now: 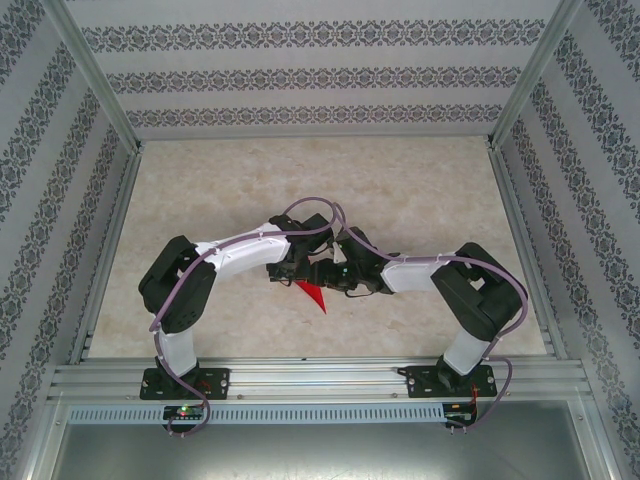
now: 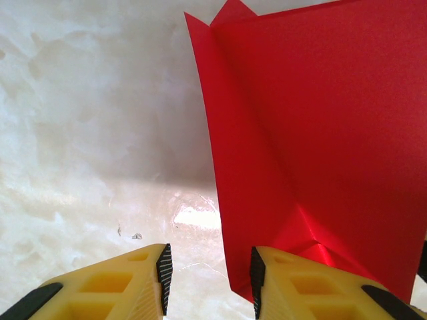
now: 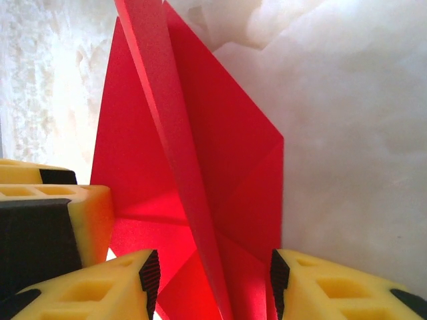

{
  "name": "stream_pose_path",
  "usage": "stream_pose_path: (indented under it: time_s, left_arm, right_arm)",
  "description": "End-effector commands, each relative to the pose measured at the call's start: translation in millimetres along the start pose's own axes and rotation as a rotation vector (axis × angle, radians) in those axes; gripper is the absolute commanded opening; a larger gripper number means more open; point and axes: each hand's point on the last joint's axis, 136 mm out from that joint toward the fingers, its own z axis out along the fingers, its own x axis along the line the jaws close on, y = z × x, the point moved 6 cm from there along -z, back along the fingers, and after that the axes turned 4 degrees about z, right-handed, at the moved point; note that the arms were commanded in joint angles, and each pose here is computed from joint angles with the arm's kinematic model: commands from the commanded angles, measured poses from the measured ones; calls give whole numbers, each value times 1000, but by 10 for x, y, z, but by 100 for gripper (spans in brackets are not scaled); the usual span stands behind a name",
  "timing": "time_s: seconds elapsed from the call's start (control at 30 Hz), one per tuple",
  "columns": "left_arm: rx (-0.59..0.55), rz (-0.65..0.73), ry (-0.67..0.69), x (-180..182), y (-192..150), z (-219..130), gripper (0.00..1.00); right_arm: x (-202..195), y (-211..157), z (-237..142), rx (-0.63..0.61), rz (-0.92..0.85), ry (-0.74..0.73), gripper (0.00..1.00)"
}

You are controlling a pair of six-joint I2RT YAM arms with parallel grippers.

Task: Fold a paper plane with a square sheet of paper (pick it up from the middle)
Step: Move a paper plane to the center of the table.

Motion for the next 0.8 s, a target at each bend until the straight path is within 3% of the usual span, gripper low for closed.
stream_pose_path:
  time_s: [0.0, 0.77]
  left_arm:
    - [-20, -25, -15, 41, 23, -57, 39]
    - [-30, -38, -18, 65, 24, -93, 39]
  right_arm:
    - [90, -69, 66, 50, -39, 48, 50]
    - [77, -124, 39, 55, -93, 46, 51]
